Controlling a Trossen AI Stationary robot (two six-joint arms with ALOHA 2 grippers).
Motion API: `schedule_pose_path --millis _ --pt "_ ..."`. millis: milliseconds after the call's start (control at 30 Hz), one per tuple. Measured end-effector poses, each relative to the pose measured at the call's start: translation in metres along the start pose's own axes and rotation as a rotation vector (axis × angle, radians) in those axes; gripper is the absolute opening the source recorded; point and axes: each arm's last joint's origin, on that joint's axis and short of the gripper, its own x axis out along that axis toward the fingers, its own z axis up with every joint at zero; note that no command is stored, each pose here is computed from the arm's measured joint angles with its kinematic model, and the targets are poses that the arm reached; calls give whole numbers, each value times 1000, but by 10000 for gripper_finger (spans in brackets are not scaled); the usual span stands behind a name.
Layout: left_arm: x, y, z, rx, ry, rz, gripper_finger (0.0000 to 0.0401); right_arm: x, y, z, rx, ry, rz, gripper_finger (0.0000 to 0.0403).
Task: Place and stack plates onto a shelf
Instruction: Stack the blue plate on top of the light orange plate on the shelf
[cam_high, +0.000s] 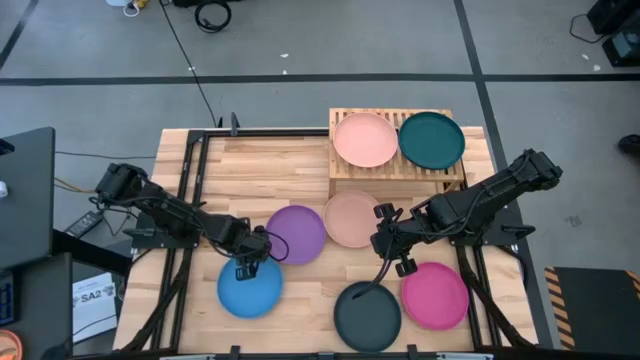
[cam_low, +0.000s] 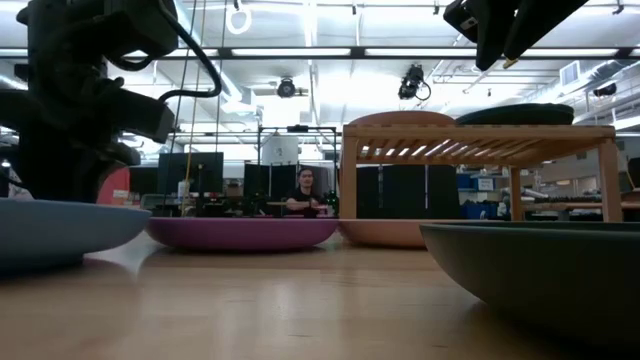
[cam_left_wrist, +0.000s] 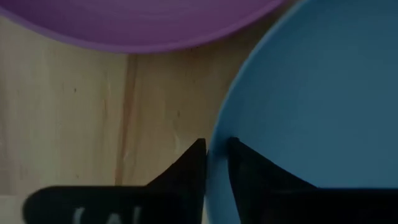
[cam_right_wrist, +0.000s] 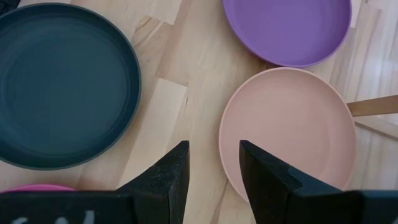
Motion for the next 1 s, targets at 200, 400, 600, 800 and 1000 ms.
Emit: schedule_pose_path --millis 200,400,600,800,1000 --pt "-1 -3 0 -2 40 -83 29 0 0 0 0 0 0 146" --pt "-1 -5 -2 -2 98 -177 20 0 0 0 0 0 1 146" --pt "-8 -12 4 39 124 -294 18 0 0 0 0 3 12 146" --pt "-28 -23 22 131 55 -388 18 0 1 -4 -6 42 34 146" --pt "-55 -29 47 151 -57 -431 18 0 1 -6 -8 59 34 146"
